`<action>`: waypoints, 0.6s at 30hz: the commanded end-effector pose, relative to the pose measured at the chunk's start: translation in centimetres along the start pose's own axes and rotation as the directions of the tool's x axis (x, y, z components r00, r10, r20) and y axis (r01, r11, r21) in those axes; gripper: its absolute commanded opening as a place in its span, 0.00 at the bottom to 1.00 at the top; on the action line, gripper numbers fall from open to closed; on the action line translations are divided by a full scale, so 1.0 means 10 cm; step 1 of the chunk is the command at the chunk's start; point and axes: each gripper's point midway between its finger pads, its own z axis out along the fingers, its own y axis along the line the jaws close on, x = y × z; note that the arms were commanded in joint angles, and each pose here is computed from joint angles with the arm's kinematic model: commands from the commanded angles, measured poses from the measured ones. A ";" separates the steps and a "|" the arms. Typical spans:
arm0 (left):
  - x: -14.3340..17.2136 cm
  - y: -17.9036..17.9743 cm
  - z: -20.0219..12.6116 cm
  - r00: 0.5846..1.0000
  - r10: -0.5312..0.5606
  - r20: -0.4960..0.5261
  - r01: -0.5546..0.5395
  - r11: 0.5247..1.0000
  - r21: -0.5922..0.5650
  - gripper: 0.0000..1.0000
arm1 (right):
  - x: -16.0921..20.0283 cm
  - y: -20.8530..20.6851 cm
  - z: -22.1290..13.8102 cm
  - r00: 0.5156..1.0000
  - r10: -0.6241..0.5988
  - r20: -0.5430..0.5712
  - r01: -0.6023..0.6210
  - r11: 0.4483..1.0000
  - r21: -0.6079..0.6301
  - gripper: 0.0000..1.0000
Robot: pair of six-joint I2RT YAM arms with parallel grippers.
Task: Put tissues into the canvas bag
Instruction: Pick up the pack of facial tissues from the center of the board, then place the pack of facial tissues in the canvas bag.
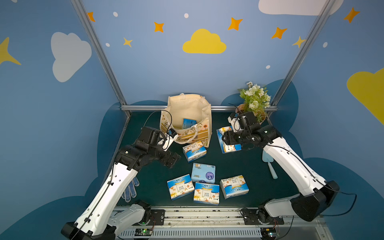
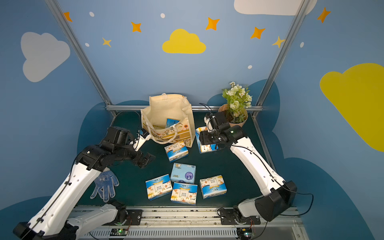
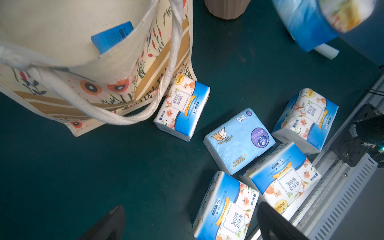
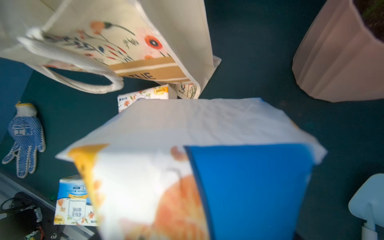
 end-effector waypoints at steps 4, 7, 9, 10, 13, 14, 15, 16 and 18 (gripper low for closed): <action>0.05 0.05 0.01 1.000 -0.017 0.002 0.017 1.000 -0.001 1.00 | -0.47 0.22 -0.13 0.995 -0.070 0.072 0.072 0.997 -0.035 0.67; 0.09 0.03 0.07 1.000 -0.025 -0.009 0.026 1.000 0.015 1.00 | -0.71 0.36 -0.15 0.988 -0.098 0.117 0.106 0.993 -0.057 0.67; 0.10 0.05 0.09 0.999 -0.028 -0.015 0.029 1.000 0.013 1.00 | -0.87 0.47 -0.18 0.982 -0.119 0.148 0.131 0.989 -0.072 0.67; 0.11 0.05 0.11 0.999 -0.031 -0.016 0.031 0.999 0.013 1.00 | -0.95 0.52 -0.20 0.977 -0.131 0.166 0.145 0.986 -0.078 0.67; 0.09 0.08 0.12 0.999 -0.038 -0.015 0.038 0.999 0.006 1.00 | -1.18 0.70 -0.24 0.962 -0.155 0.224 0.181 0.978 -0.102 0.67; 0.08 0.09 0.13 0.999 -0.042 -0.013 0.042 0.999 0.006 1.00 | -1.24 0.76 -0.25 0.957 -0.162 0.240 0.193 0.975 -0.113 0.67; 0.08 0.10 0.14 0.999 -0.045 -0.013 0.045 0.999 0.007 1.00 | -1.31 0.83 -0.26 0.951 -0.167 0.259 0.204 0.971 -0.123 0.67; 0.07 0.10 0.14 0.999 -0.046 -0.013 0.046 0.999 0.009 1.00 | -1.38 0.90 -0.27 0.945 -0.176 0.275 0.218 0.967 -0.133 0.67; 0.04 0.11 0.13 0.999 -0.051 -0.005 0.051 0.999 0.007 1.00 | -1.49 1.03 -0.27 0.931 -0.195 0.309 0.251 0.956 -0.153 0.67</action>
